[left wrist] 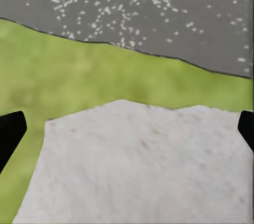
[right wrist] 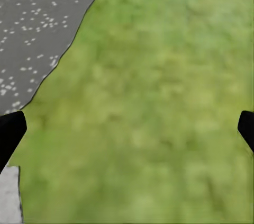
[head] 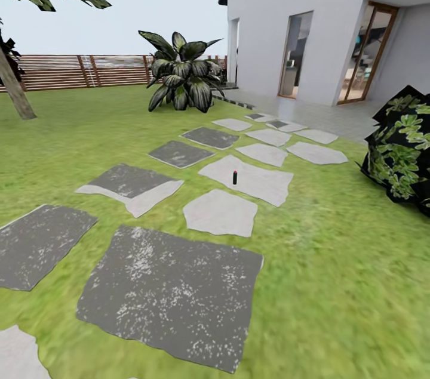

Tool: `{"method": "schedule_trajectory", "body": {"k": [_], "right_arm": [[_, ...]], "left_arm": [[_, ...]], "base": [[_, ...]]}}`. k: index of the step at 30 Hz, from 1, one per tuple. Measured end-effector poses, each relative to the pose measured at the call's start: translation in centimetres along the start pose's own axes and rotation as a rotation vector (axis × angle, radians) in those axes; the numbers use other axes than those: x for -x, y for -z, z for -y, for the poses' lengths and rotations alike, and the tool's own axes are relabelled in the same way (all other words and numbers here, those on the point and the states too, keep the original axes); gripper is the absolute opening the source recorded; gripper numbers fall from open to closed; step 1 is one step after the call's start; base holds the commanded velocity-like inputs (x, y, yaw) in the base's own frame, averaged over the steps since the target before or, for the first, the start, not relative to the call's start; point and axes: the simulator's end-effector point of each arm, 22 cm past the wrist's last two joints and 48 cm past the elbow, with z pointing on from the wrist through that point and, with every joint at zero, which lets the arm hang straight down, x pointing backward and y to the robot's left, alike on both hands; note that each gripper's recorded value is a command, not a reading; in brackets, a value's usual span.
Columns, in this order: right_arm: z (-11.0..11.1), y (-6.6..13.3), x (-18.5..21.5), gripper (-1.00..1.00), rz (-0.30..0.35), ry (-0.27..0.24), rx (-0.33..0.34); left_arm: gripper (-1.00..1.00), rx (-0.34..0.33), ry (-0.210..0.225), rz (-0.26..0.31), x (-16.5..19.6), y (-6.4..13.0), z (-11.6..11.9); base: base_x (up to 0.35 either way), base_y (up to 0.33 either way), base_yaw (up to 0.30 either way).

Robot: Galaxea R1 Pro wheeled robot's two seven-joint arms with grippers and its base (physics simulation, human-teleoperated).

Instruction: In the garden, pick up the pesticide atomizer on the floor and spray pesticide onto both trees until each tree trunk is fully covered.

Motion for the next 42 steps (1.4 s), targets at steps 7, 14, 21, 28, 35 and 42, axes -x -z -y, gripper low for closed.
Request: {"method": "schedule_trajectory", "body": {"k": [7,14,21,28,35,42], "right_arm": [[0.0,0.0,0.0,1.0,0.0,0.0,0.0],[0.04,-0.01,0.05,1.0,0.001,-0.001,-0.002],[0.1,-0.02,0.07,1.0,0.001,-0.004,-0.004],[0.11,-0.02,0.07,1.0,0.002,-0.004,-0.004],[0.11,-0.02,0.07,1.0,0.002,-0.004,-0.004],[0.06,-0.03,0.13,1.0,0.003,-0.003,-0.002]], "left_arm": [[1.0,0.0,0.0,0.0,-0.01,0.0,0.0],[1.0,0.0,0.0,0.0,-0.01,0.01,0.0],[1.0,0.0,0.0,0.0,-0.01,0.0,0.0],[1.0,0.0,0.0,0.0,0.0,0.0,0.0],[1.0,0.0,0.0,0.0,0.01,0.0,0.0],[1.0,0.0,0.0,0.0,0.01,0.0,0.0]], "base": [[0.34,-0.111,0.0],[0.34,-0.111,0.0],[0.34,-0.111,-0.069],[0.34,-0.111,-0.261],[0.34,-0.111,-0.281],[0.339,-0.111,-0.04]]}}
